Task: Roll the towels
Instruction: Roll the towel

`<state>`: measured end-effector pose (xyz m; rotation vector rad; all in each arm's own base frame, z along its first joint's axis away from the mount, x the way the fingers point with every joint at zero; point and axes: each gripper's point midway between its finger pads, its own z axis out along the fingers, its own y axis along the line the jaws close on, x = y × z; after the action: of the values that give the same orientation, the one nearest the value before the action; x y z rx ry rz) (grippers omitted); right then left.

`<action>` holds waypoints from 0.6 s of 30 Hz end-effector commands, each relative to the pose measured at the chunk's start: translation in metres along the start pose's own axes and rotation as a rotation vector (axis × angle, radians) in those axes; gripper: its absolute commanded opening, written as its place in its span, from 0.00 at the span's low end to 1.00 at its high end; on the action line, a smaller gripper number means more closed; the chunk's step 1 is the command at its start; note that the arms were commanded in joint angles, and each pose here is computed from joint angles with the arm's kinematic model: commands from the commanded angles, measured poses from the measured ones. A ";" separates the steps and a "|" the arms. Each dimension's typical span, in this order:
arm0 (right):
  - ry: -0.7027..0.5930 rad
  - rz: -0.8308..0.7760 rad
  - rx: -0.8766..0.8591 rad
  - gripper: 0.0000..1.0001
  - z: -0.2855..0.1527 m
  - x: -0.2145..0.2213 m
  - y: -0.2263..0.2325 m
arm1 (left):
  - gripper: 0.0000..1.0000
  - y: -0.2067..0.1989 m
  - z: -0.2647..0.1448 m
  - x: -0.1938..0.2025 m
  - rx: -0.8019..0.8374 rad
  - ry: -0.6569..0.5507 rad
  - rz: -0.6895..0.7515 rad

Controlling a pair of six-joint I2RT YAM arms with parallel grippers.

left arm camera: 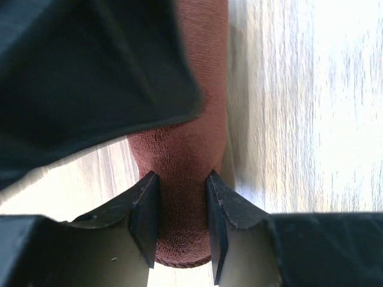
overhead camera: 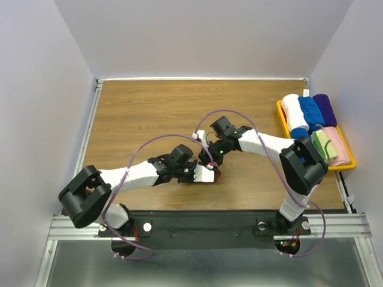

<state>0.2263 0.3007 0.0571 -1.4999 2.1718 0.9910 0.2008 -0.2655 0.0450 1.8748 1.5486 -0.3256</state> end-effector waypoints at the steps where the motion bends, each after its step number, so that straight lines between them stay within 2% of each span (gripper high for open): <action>1: -0.168 0.030 0.061 0.71 -0.053 -0.050 -0.011 | 0.29 -0.019 0.001 0.009 0.117 0.037 -0.094; 3: -0.228 0.068 0.066 0.76 -0.074 -0.061 -0.011 | 0.29 -0.021 0.002 0.010 0.154 0.038 -0.122; 7: -0.289 0.072 0.098 0.77 -0.099 -0.074 -0.003 | 0.29 -0.019 0.002 0.006 0.204 0.027 -0.156; 9: -0.312 0.063 0.135 0.77 -0.111 -0.079 -0.003 | 0.28 -0.026 0.002 0.011 0.280 0.041 -0.201; 11: -0.354 0.088 0.201 0.77 -0.131 -0.087 -0.003 | 0.28 -0.022 -0.001 0.010 0.325 0.037 -0.254; 14: -0.422 0.080 0.189 0.75 -0.154 -0.095 0.018 | 0.28 -0.025 0.001 0.019 0.452 0.049 -0.373; 18: -0.404 0.038 0.221 0.69 -0.165 -0.087 0.028 | 0.28 -0.015 0.003 0.022 0.530 0.040 -0.457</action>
<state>0.2770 0.2489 0.2147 -1.0177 1.9912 0.8904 0.2211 -0.2771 0.0453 1.8790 1.8083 -0.7877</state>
